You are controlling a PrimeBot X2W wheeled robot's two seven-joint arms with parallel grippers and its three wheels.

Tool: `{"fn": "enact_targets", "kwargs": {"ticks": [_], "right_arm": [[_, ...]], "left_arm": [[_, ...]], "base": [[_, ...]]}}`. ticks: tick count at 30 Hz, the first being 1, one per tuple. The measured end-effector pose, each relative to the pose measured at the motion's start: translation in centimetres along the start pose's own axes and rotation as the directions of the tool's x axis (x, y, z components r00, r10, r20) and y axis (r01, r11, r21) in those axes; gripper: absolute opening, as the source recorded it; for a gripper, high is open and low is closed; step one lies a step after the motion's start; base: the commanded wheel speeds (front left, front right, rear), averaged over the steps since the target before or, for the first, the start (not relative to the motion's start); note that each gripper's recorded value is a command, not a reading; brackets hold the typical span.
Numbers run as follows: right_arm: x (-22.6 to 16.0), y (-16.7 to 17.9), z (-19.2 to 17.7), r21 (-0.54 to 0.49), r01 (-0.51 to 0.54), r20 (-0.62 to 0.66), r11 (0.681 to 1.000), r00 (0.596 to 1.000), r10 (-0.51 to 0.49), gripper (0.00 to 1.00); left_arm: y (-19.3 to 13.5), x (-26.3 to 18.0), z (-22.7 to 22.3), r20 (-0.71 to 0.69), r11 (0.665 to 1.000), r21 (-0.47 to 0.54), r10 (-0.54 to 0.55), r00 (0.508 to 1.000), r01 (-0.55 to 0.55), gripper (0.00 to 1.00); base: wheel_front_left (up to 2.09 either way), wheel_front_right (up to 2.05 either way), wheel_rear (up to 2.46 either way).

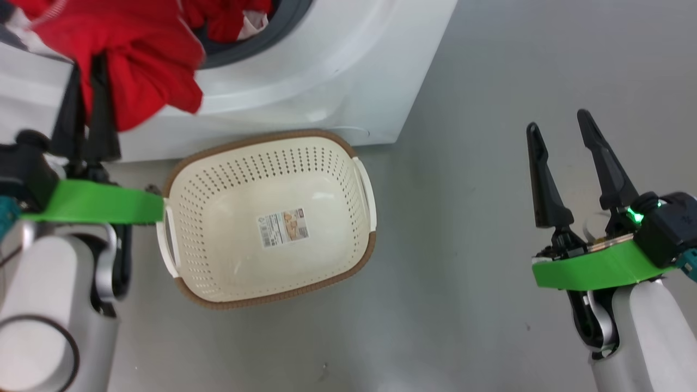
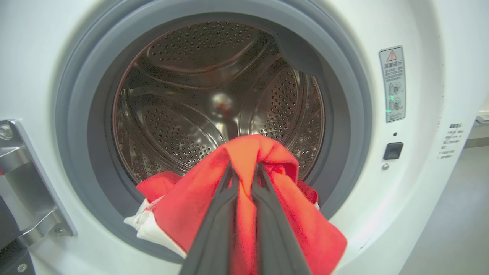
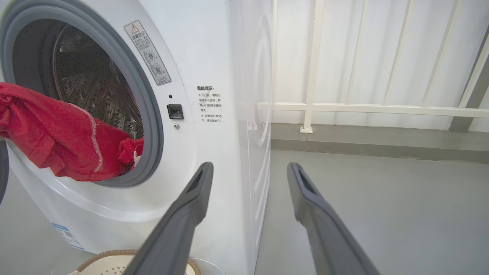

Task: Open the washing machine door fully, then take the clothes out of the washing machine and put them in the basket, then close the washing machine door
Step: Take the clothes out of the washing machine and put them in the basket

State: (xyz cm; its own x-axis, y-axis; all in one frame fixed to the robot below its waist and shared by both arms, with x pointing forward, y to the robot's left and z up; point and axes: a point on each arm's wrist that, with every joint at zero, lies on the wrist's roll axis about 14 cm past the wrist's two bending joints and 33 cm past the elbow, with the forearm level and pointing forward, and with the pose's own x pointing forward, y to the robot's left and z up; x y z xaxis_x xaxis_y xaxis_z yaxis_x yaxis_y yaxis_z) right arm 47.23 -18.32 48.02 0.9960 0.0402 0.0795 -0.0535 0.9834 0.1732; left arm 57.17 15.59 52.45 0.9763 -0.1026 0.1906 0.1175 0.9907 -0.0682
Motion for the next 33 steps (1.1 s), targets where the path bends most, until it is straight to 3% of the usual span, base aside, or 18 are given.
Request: {"fn": "enact_targets", "kwargs": {"ticks": [17, 24, 33], "right_arm": [[-2.2, 0.1, 2.9, 0.009, 0.009, 0.049, 1.000, 0.999, -0.009, 1.00], [-1.9, 0.1, 2.2, 0.010, 0.008, 0.038, 1.000, 0.999, -0.009, 1.00], [-1.2, 0.1, -0.2, 0.012, 0.004, -0.014, 1.000, 1.000, -0.004, 1.00]], "left_arm": [[-2.0, -5.6, 4.2, 0.018, 0.998, -0.057, -0.001, 1.000, 0.002, 0.00], [-2.2, -6.9, -0.6, -0.124, 0.994, -0.102, 0.015, 0.992, -0.028, 0.00], [-1.9, -7.6, -9.1, -0.326, 0.988, -0.134, 0.035, 0.945, -0.082, 0.00]], "base": [[0.00, 0.00, 0.00], [0.00, 0.00, 0.00], [0.00, 0.00, 0.00]]}}
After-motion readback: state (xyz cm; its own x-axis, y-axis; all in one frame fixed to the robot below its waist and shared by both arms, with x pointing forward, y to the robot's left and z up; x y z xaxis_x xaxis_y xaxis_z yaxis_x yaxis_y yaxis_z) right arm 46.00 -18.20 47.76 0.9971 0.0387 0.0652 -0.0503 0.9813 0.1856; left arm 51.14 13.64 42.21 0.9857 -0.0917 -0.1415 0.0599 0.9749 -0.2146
